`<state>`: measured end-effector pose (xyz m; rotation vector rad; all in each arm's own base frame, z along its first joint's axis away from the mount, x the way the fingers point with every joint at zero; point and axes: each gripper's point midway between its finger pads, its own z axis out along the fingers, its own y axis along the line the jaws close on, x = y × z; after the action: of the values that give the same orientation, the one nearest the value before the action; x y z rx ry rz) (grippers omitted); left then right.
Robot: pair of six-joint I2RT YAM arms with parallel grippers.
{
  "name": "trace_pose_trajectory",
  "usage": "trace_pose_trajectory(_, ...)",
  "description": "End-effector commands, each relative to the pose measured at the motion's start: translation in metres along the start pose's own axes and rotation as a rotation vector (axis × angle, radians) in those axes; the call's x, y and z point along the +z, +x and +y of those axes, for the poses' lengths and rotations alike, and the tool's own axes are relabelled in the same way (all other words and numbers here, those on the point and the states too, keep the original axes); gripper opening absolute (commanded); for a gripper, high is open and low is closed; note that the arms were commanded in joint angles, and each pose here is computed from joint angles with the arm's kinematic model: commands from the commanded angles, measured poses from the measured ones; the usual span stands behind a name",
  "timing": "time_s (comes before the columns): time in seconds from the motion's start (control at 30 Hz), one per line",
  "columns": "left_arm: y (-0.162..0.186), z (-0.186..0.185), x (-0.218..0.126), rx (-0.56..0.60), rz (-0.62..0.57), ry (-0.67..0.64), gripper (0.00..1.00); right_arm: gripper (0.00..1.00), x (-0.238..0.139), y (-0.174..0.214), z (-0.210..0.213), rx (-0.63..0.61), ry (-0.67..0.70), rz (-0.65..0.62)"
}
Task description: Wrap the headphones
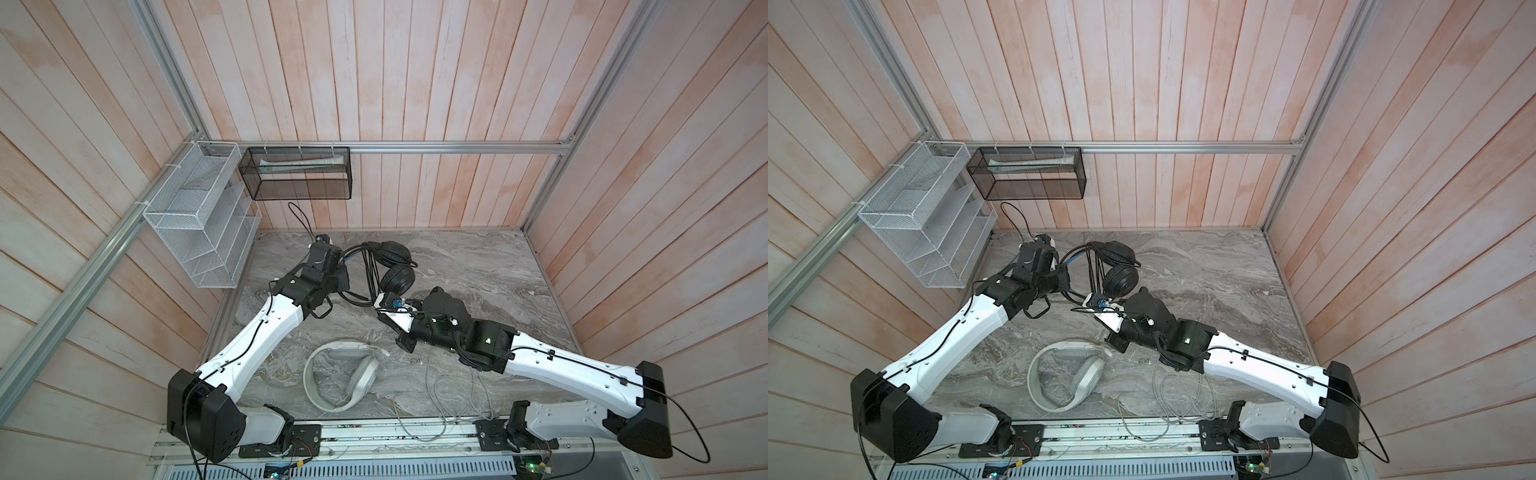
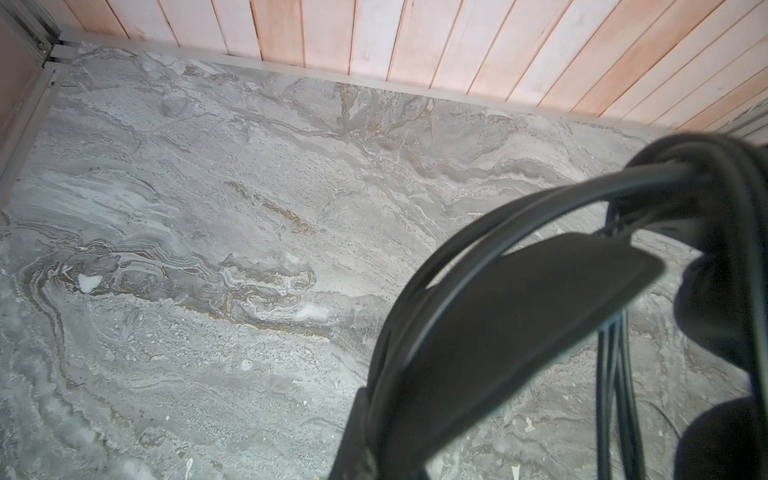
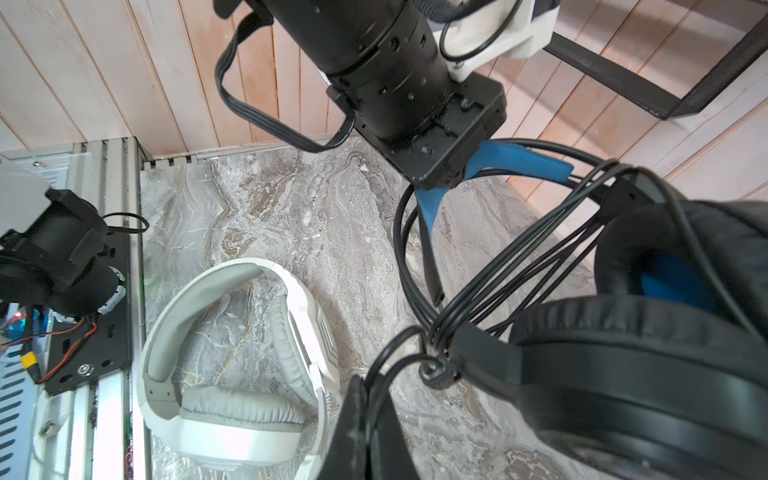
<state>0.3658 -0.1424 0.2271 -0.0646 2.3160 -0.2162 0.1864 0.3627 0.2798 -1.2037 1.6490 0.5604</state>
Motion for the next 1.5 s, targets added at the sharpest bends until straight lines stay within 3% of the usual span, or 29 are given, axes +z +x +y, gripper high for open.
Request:
trace_pose_trajectory(0.0, -0.014, -0.005, -0.013, -0.025, -0.098, 0.024, 0.0, 0.0, -0.003, -0.016, -0.002, -0.049, 0.012, -0.009)
trace_pose_trajectory(0.63, 0.043, -0.024, -0.017, 0.065, -0.018, 0.064, 0.0, 0.0, 0.022, -0.018, -0.009, -0.074, 0.041, 0.038)
trace_pose_trajectory(1.47, 0.069, -0.05, -0.044, 0.149, -0.016, 0.148, 0.0, 0.0, 0.031, 0.009, -0.022, 0.057, 0.013, 0.065)
